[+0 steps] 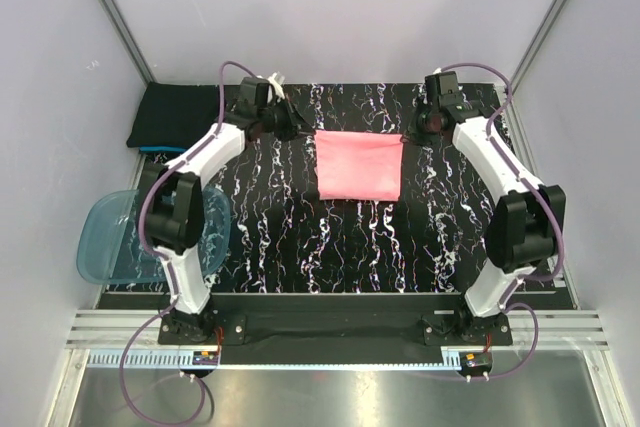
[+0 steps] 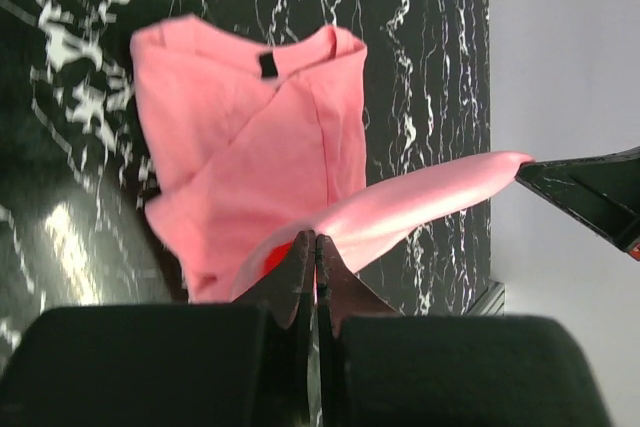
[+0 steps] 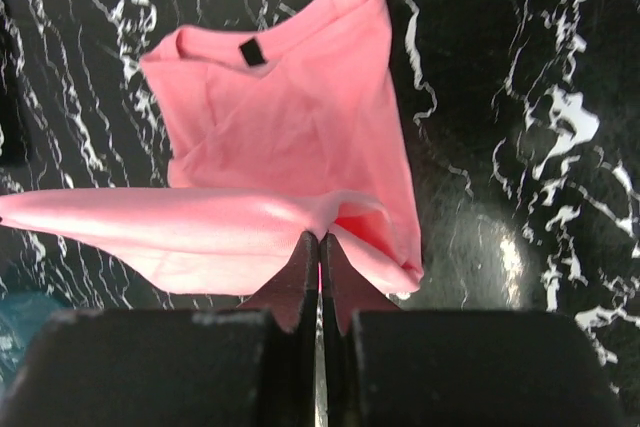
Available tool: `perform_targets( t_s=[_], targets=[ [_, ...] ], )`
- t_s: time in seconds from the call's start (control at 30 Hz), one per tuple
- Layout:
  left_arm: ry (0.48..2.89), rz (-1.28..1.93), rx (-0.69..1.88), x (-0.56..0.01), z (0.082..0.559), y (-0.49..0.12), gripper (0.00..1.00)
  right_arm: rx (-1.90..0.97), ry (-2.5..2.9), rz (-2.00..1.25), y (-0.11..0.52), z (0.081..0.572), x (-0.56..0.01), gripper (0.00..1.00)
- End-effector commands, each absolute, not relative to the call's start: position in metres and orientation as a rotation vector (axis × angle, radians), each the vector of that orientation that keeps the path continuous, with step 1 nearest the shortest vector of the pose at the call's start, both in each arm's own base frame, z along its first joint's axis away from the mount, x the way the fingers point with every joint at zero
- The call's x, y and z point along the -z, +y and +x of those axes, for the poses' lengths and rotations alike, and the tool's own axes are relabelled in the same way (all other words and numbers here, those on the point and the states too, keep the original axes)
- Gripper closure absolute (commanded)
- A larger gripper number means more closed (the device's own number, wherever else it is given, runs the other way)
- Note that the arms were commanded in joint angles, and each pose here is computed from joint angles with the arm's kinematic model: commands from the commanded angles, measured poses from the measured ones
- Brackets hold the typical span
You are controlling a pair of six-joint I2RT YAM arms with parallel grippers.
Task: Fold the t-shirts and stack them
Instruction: Fold the tshirt
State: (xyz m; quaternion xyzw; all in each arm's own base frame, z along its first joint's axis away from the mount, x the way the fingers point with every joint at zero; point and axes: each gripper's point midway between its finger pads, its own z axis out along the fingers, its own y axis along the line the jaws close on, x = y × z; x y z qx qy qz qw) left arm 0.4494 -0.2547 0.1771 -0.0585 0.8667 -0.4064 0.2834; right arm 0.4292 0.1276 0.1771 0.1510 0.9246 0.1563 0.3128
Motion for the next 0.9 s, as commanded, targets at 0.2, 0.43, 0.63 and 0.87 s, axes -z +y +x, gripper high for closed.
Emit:
perform_targets(
  t_s=[0.2, 0.43, 0.63, 0.87],
  targets=[
    [2.188, -0.111, 1.159, -0.186, 0.508, -0.262, 1.00, -0.437, 2.358, 0.393, 0.113, 0.489, -0.178, 1.00],
    [2.184, -0.125, 1.158, -0.166, 0.537, -0.264, 1.00, -0.491, 2.389, 0.376, 0.123, 0.514, -0.146, 1.00],
    [2.174, -0.175, 1.140, -0.154, 0.560, -0.256, 1.00, -0.508, 2.397, 0.362, 0.127, 0.536, -0.131, 1.00],
    [2.189, -0.180, 1.144, -0.134, 0.585, -0.256, 0.95, -0.490, 2.408, 0.367, 0.127, 0.552, -0.116, 0.89]
  ],
)
